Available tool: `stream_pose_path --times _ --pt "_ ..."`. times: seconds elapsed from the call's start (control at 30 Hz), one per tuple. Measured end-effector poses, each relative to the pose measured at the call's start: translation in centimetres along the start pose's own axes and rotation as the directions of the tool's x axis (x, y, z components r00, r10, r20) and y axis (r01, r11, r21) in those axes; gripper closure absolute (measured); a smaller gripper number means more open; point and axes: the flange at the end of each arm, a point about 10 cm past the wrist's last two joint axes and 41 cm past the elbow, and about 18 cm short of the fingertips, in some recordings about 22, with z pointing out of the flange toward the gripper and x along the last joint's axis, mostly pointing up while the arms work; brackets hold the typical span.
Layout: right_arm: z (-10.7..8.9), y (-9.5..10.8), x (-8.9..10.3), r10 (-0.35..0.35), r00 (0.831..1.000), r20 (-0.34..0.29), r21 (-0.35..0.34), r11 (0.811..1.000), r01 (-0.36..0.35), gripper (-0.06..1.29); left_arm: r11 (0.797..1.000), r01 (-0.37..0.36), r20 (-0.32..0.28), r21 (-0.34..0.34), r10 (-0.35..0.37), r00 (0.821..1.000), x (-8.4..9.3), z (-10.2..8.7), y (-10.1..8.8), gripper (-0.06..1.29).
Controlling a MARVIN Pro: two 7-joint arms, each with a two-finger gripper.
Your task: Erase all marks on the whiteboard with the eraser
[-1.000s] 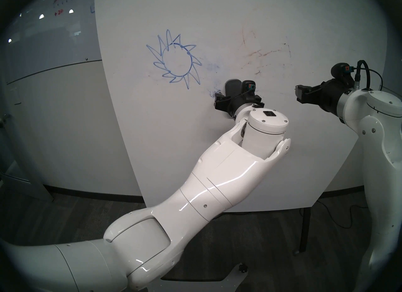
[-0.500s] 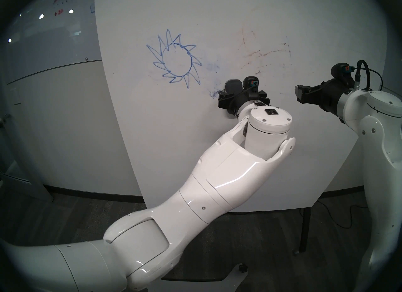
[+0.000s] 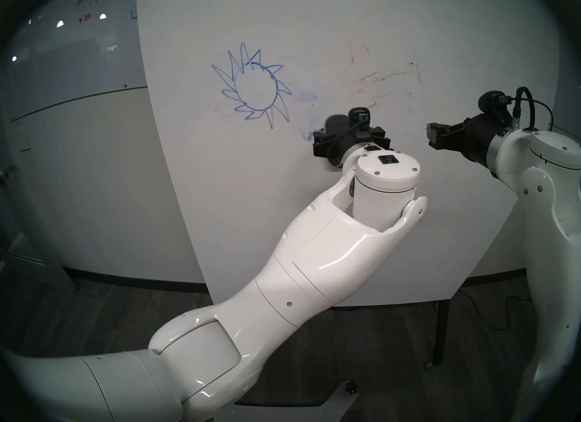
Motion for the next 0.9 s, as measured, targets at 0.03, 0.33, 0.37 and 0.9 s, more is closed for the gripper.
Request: stream_pose_path --times 0.03,0.33,0.37,0.9 --pt "0.0 0.0 0.0 0.0 1.0 0.0 0.0 1.0 0.0 -0.03 1.0 -0.002 0.0 0.001 0.002 1.0 0.0 -0.1 0.0 0.0" --pt "0.0 0.0 0.0 0.0 1.0 0.0 0.0 1.0 0.0 -0.03 1.0 0.004 0.04 -0.002 -0.004 0.999 -0.5 -0.4 0.2 0.0" --pt "0.0 0.0 0.0 0.0 1.0 0.0 0.0 1.0 0.0 -0.03 1.0 0.005 0.043 -0.003 -0.005 0.999 -0.6 -0.4 0.2 0.0" --pt "0.0 0.0 0.0 0.0 1.0 0.0 0.0 1.0 0.0 -0.03 0.999 0.031 0.071 0.01 -0.032 0.997 -1.1 0.4 -0.2 0.0"
